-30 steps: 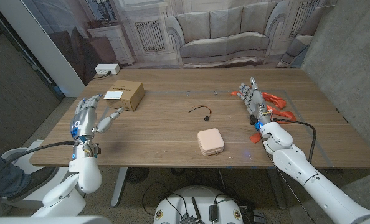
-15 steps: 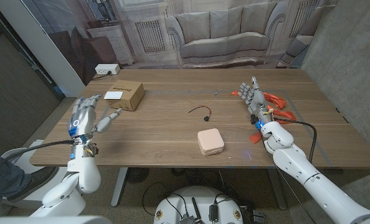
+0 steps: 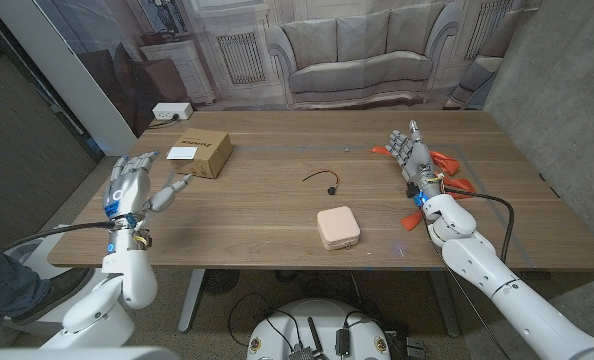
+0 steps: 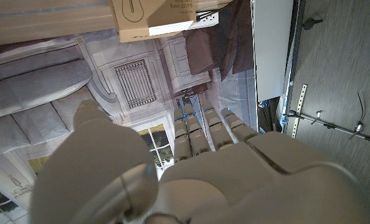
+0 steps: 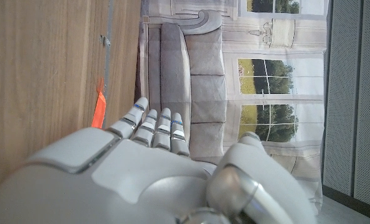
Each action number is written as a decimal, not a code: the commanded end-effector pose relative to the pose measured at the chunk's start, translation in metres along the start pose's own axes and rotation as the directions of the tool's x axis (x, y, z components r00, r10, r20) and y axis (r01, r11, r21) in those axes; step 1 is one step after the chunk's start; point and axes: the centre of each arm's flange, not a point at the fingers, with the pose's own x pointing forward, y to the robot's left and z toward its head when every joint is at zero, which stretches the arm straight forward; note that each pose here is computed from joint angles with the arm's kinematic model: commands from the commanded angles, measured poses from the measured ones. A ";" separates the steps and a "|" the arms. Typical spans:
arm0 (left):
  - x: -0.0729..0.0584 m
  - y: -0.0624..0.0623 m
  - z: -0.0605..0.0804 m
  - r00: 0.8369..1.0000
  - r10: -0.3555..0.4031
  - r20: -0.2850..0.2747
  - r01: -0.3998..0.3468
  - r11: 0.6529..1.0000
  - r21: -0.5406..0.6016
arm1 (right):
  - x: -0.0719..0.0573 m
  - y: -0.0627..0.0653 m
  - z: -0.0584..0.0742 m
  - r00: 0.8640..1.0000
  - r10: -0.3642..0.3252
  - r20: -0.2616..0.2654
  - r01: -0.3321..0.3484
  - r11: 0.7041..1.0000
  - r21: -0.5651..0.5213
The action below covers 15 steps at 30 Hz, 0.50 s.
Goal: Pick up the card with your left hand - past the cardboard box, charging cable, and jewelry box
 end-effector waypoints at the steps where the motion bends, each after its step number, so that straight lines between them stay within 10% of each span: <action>1: 0.009 0.000 0.000 0.999 -0.046 -0.016 0.046 0.997 0.057 | -0.010 -0.010 0.011 1.000 -0.019 0.009 0.019 1.000 -0.004; 15: 0.027 -0.003 0.007 0.998 -0.069 -0.009 0.069 0.991 0.111 | -0.015 -0.014 0.011 1.000 -0.029 0.000 0.029 1.000 -0.001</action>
